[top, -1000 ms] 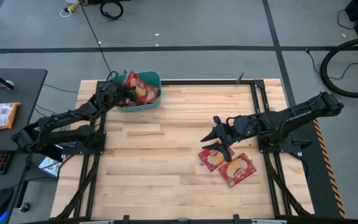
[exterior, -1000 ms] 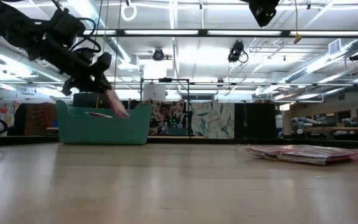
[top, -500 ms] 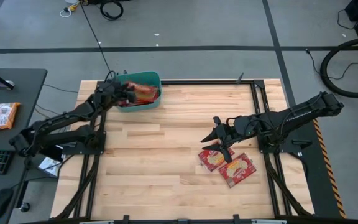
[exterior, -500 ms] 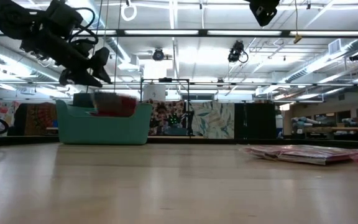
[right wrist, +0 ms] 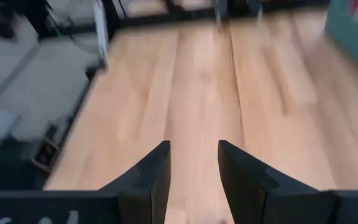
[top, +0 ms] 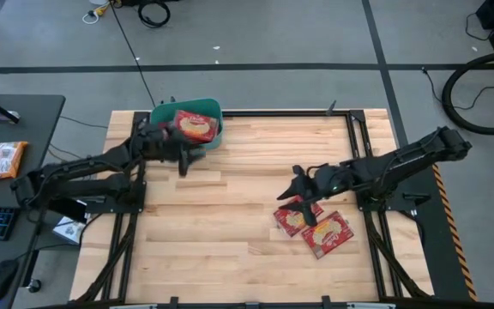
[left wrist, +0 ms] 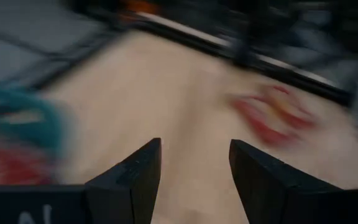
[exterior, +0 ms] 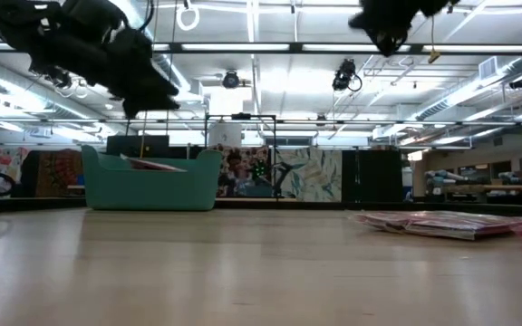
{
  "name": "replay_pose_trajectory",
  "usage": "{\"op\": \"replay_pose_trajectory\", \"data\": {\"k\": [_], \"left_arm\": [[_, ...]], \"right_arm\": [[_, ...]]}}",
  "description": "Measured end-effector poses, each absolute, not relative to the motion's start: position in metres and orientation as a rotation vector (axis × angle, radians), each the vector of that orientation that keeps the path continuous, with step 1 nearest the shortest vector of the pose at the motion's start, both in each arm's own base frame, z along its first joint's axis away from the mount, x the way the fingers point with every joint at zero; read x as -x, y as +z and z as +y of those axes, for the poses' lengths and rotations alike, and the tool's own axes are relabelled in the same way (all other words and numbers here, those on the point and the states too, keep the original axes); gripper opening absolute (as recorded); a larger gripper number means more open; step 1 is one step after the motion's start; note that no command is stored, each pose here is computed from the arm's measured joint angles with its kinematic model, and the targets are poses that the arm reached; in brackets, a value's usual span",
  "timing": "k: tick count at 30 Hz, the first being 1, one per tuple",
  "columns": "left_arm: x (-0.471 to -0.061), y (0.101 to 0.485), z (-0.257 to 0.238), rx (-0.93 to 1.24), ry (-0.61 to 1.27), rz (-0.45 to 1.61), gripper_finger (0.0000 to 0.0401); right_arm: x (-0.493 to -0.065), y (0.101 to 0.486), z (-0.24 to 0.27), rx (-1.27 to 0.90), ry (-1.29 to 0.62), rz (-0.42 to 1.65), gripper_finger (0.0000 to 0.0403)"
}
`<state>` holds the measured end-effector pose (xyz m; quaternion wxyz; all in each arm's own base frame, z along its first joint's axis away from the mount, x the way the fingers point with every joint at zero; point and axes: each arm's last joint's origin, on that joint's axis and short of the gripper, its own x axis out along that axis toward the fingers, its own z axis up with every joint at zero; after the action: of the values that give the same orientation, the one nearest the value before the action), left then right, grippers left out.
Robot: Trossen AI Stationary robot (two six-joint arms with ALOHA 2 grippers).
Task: Sort popcorn bags into baskets
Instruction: Put the popcorn sachet into the bin
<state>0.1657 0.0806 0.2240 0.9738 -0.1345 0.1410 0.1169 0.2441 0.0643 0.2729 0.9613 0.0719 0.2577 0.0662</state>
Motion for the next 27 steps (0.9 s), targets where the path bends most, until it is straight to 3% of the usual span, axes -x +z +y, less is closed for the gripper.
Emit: {"op": "replay_pose_trajectory", "data": {"k": [4, 15, 21, 27], "left_arm": [[-0.176, 0.225, 0.056, 0.244, 0.086, 0.295, 0.0194], [-0.186, 0.23, 0.015, 0.217, 0.049, 0.256, 0.0194], [-0.187, 0.23, 0.01, 0.203, 0.083, 0.253, 0.0194], [-0.187, 0.23, 0.01, 0.201, 0.097, 0.252, 0.0194]], "right_arm": [[-0.253, 0.248, 0.074, -0.147, 0.128, 0.662, 0.0138], [-0.248, 0.198, 0.118, 0.117, 0.079, 0.966, 0.0138], [-0.235, 0.18, 0.139, 0.351, 0.019, 1.147, 0.0138], [-0.228, 0.159, 0.146, 0.45, 0.023, 1.284, 0.0156]]}}
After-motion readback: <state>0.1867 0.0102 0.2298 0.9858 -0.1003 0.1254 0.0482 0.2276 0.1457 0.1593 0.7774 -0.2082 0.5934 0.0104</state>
